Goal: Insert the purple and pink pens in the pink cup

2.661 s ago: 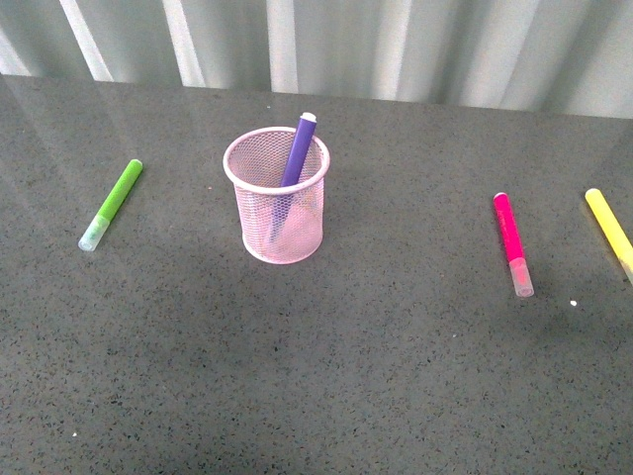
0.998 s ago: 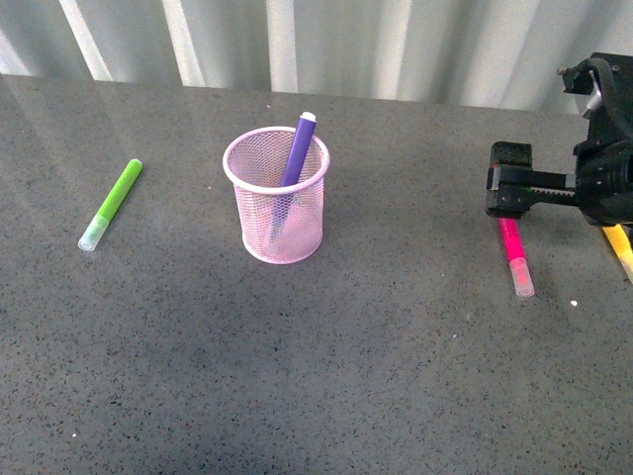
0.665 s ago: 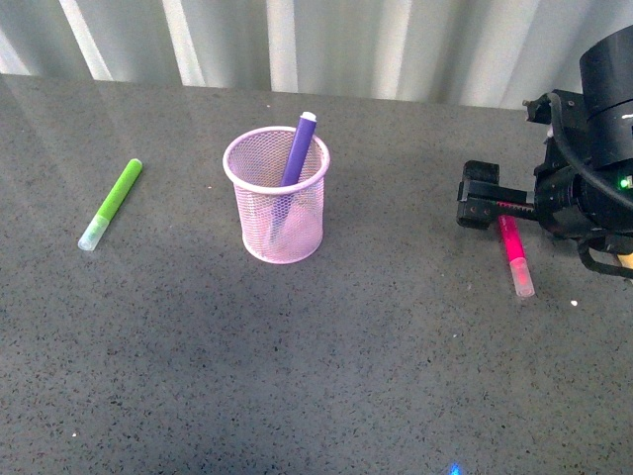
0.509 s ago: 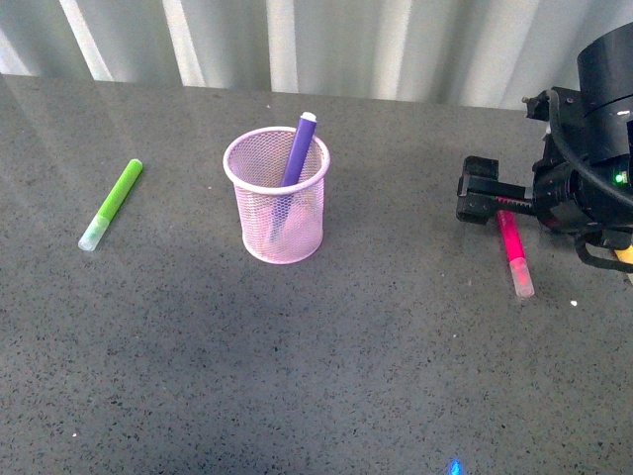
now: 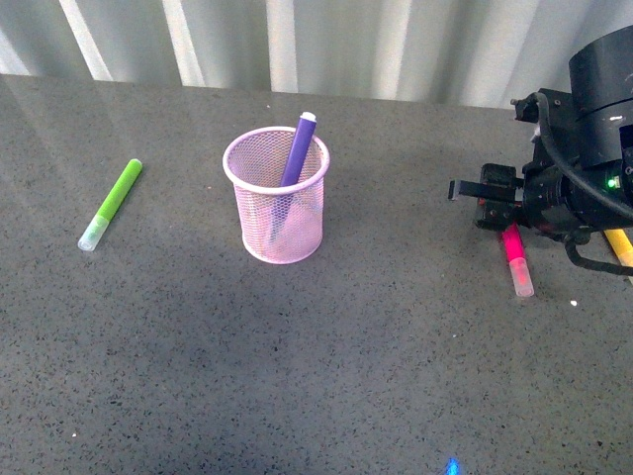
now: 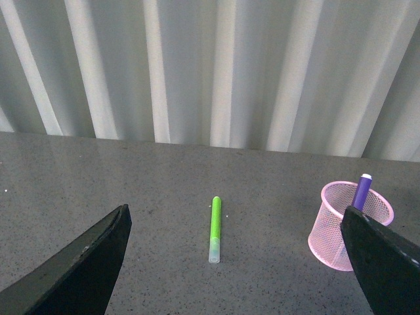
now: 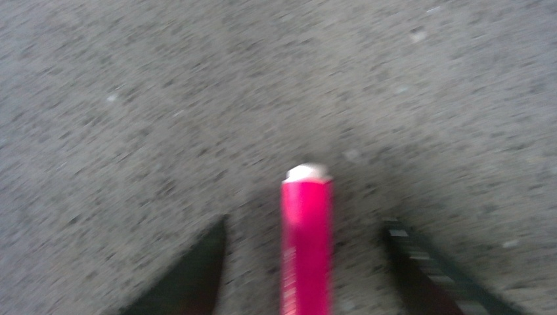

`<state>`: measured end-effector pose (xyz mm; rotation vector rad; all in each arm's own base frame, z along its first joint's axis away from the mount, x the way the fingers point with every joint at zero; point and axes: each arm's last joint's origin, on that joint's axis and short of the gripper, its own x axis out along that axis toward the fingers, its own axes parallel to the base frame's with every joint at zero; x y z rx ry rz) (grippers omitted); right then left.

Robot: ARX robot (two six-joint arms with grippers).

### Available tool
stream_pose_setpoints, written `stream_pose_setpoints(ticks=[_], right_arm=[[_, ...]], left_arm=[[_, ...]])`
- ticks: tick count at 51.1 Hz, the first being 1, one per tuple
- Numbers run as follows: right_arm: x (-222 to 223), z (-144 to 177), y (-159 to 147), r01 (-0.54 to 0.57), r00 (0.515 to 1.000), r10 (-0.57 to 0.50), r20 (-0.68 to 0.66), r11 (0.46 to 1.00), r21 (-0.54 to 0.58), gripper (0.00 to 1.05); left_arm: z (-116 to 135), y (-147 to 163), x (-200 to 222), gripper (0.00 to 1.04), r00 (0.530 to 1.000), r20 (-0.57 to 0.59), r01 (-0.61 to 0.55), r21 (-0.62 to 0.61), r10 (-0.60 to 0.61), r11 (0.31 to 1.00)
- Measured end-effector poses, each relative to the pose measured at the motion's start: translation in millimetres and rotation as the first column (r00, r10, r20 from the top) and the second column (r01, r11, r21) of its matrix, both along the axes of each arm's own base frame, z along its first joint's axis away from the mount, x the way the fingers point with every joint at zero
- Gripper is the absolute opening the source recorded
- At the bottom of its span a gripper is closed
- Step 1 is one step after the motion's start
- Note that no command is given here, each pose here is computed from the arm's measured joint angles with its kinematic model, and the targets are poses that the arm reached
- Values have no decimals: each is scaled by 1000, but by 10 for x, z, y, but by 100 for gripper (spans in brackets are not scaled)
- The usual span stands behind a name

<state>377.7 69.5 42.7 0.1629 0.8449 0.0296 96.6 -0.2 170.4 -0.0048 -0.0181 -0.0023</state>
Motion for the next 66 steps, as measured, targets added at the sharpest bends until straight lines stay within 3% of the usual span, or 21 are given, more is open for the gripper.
stream_pose_setpoints(ticks=[7,12,22,30,35,45,54,66], right_arm=[[-21,4,-4,1,999,0,38,1000,-11,15],[-38,42,-15,2,997,0,79,1000,-20,12],[-57,394,9,-24,948,29,318,999,-22,12],[-86,823,191,-124,836,110,537,992,-11,12],[-156,1054,455,-243,733,206,649,970,-33,12],[-317,1179,1096,-439,590,355,725,895,-82,12],[-310,1179,1382,-483,550,376,746,872,-83,12],[-276,997,1618,-523,553,402,730,849,-72,12]], left_arm=[[0,0,0,98,1000,0,0,0,0,1000],[0,0,0,98,1000,0,0,0,0,1000],[0,0,0,98,1000,0,0,0,0,1000],[0,0,0,98,1000,0,0,0,0,1000],[0,0,0,98,1000,0,0,0,0,1000],[0,0,0,98,1000,0,0,0,0,1000],[0,0,0,98,1000,0,0,0,0,1000],[0,0,0,98,1000,0,0,0,0,1000]])
